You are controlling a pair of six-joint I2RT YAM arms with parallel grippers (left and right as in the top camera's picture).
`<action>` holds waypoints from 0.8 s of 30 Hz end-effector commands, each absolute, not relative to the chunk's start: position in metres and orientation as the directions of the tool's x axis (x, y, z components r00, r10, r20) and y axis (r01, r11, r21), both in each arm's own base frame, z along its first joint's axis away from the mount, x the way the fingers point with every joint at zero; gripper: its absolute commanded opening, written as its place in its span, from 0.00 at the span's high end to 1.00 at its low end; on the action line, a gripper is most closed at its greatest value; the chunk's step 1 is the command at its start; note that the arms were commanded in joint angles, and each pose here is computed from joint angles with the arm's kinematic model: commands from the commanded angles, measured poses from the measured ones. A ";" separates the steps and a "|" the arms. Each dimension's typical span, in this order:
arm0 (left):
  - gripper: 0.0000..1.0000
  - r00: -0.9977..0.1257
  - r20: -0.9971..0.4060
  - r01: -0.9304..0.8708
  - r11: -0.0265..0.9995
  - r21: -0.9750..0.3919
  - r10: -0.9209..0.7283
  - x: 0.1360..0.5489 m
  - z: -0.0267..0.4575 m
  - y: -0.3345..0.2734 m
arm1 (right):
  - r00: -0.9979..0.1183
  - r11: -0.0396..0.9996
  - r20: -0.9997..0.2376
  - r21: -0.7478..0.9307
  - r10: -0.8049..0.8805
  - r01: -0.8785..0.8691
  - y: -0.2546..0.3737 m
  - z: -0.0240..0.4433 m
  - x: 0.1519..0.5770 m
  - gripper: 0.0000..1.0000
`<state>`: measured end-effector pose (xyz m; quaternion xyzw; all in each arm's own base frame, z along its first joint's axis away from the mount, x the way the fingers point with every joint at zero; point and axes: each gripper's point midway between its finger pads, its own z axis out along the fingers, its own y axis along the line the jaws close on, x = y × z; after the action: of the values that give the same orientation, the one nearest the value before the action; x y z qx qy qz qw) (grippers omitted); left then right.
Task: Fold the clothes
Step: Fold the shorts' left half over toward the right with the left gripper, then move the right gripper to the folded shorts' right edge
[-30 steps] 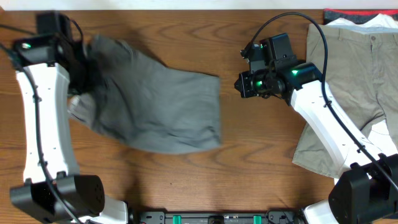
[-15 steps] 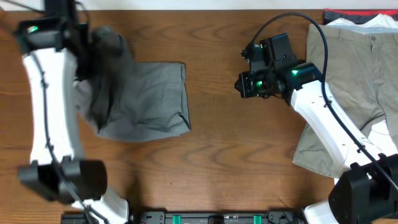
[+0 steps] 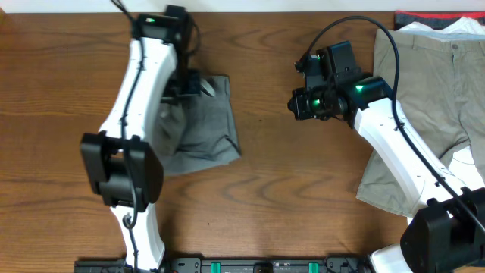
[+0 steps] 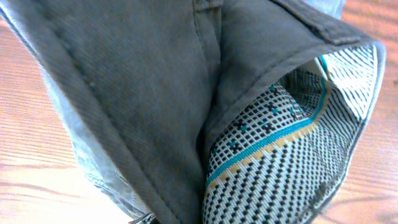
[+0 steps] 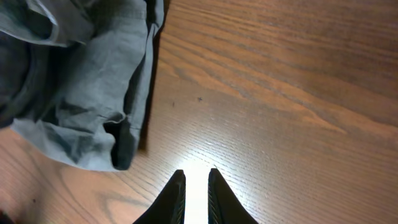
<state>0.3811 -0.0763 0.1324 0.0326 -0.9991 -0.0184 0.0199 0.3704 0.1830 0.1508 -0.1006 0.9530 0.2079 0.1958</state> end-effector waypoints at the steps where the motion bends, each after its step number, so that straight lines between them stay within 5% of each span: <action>1: 0.94 -0.993 0.077 -0.084 0.996 0.013 -0.084 0.376 0.124 -0.098 | -0.898 0.903 -0.424 0.329 -0.118 -0.274 0.177 0.152 0.372 0.87; 14: 0.94 -0.988 0.097 -0.115 0.993 0.022 -0.117 0.371 0.125 -0.091 | -0.882 0.805 -0.386 0.413 -0.268 -0.426 0.217 0.133 0.352 0.92; 18: 0.94 -0.986 0.034 -0.165 0.986 0.017 -0.166 0.374 0.148 -0.072 | -0.822 0.579 -0.418 0.584 -0.387 -0.569 0.271 0.134 0.328 0.92; 24: 0.94 -0.953 -0.103 -0.290 0.957 0.034 -0.285 0.366 0.199 -0.020 | -0.758 0.383 -0.491 0.661 -0.428 -0.645 0.327 0.132 0.314 0.90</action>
<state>0.3734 -0.0500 0.1563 0.1055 -0.9943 -0.0140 0.0080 0.3371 0.2976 0.1210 -0.2844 0.8681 0.3821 0.1396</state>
